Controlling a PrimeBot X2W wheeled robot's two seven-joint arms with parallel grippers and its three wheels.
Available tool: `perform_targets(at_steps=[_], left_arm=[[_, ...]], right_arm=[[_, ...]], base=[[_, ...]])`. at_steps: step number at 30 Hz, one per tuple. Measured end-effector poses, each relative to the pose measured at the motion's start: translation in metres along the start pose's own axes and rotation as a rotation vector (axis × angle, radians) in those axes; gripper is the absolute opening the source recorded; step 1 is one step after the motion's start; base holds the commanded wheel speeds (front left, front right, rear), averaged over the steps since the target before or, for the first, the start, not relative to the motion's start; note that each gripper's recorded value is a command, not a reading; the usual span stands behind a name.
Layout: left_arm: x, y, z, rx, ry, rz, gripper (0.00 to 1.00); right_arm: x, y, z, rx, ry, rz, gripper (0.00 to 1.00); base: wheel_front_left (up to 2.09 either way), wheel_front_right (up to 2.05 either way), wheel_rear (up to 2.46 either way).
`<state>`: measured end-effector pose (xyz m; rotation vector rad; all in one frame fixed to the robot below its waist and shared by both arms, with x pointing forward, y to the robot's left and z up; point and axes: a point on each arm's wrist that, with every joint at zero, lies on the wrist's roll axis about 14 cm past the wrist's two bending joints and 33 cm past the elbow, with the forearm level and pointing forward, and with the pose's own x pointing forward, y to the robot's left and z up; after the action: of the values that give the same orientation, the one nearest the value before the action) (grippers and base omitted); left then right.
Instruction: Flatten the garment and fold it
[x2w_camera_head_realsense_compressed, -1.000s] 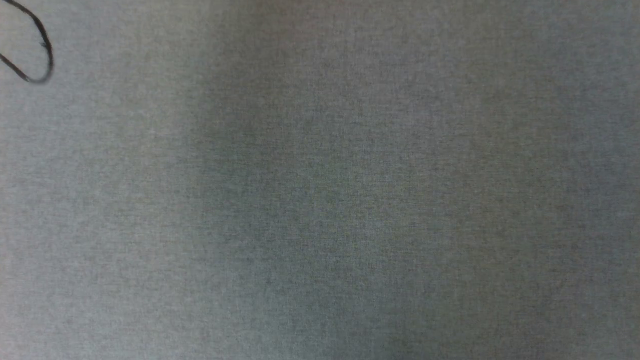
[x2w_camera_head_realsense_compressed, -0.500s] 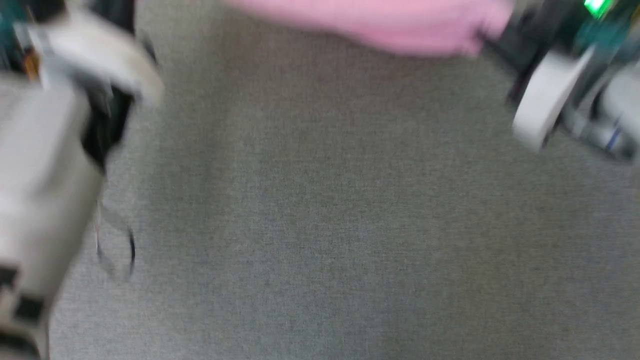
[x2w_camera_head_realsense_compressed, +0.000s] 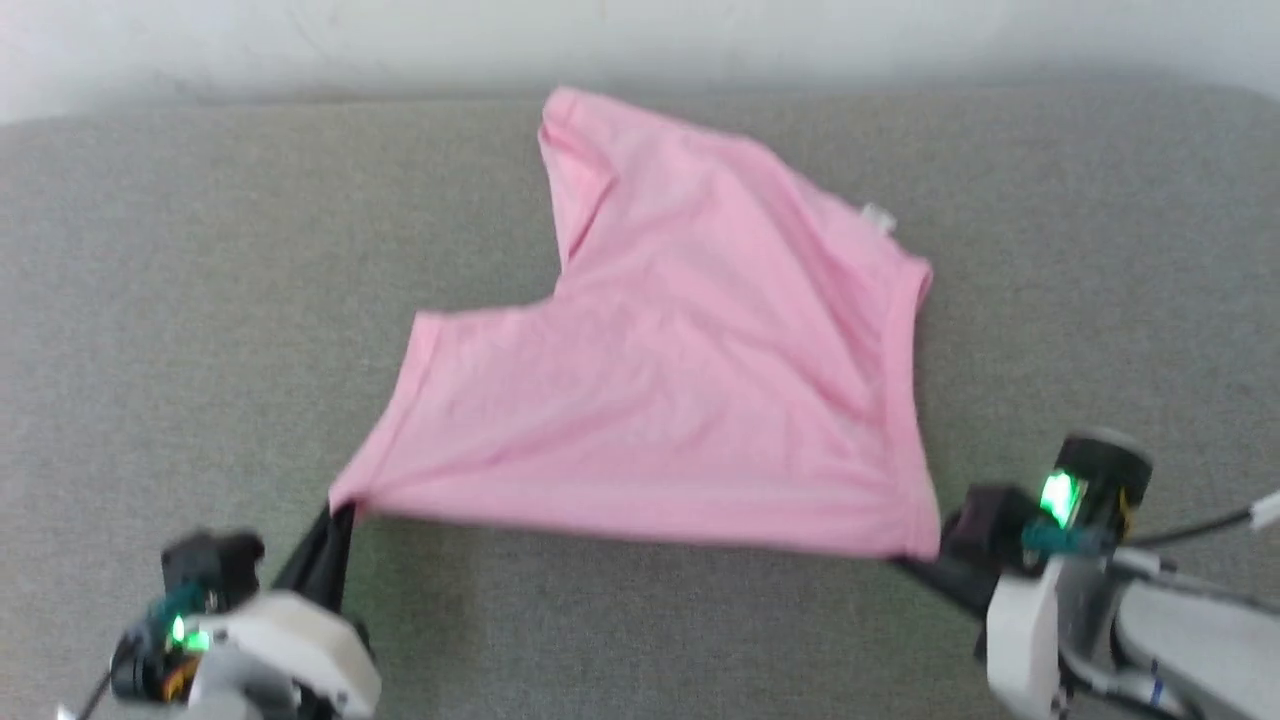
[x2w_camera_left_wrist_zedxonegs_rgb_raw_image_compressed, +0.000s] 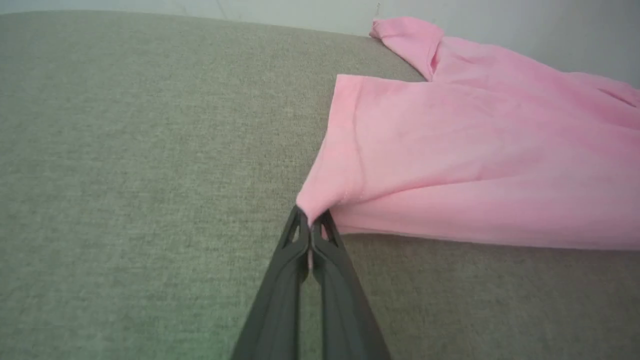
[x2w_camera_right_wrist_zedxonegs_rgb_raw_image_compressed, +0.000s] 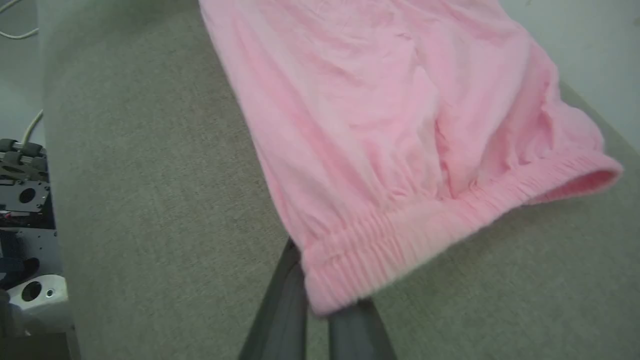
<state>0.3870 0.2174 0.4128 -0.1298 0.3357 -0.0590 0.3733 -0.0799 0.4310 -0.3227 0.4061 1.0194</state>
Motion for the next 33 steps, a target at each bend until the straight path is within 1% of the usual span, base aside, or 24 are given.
perform_targets(at_steps=[2, 6, 12, 15, 18, 20, 22, 27, 31, 33], left_arm=[[-0.020, 0.001, -0.009, -0.004, 0.018, 0.012, 0.00], [-0.056, -0.001, -0.021, -0.031, 0.049, 0.030, 0.00], [-0.101, 0.002, -0.042, -0.047, 0.124, 0.057, 0.00], [-0.114, 0.002, -0.048, -0.062, 0.142, 0.068, 0.00], [-0.111, 0.002, -0.040, -0.043, 0.116, 0.065, 0.00], [-0.100, 0.002, -0.026, -0.004, 0.076, 0.049, 0.00], [-0.083, 0.001, -0.002, 0.065, 0.013, 0.023, 0.00], [-0.036, -0.014, 0.060, 0.166, -0.129, -0.064, 0.00], [-0.001, -0.031, 0.095, 0.217, -0.188, -0.126, 0.00], [0.017, -0.040, 0.110, 0.224, -0.208, -0.150, 0.00]], right_arm=[[-0.008, 0.020, -0.006, 0.014, 0.017, 0.022, 0.00], [-0.024, 0.046, -0.014, 0.036, 0.033, 0.042, 0.00], [-0.043, 0.089, -0.036, 0.112, 0.074, 0.091, 0.00], [-0.043, 0.099, -0.038, 0.130, 0.074, 0.110, 0.00], [-0.041, 0.090, -0.029, 0.124, 0.036, 0.088, 0.00], [-0.038, 0.081, -0.021, 0.124, 0.001, 0.064, 0.00], [-0.036, 0.070, -0.011, 0.119, -0.034, 0.038, 0.00], [-0.036, 0.039, 0.012, 0.100, -0.109, -0.045, 0.00], [-0.037, 0.014, 0.023, 0.098, -0.151, -0.107, 0.00], [-0.037, 0.002, 0.027, 0.097, -0.165, -0.135, 0.00]], base=[[0.00, 0.00, 0.00], [0.00, 0.00, 0.00], [0.00, 0.00, 0.00], [0.00, 0.00, 0.00], [0.00, 0.00, 0.00], [0.00, 0.00, 0.00], [0.00, 0.00, 0.00], [0.00, 0.00, 0.00], [0.00, 0.00, 0.00], [0.00, 0.00, 0.00]])
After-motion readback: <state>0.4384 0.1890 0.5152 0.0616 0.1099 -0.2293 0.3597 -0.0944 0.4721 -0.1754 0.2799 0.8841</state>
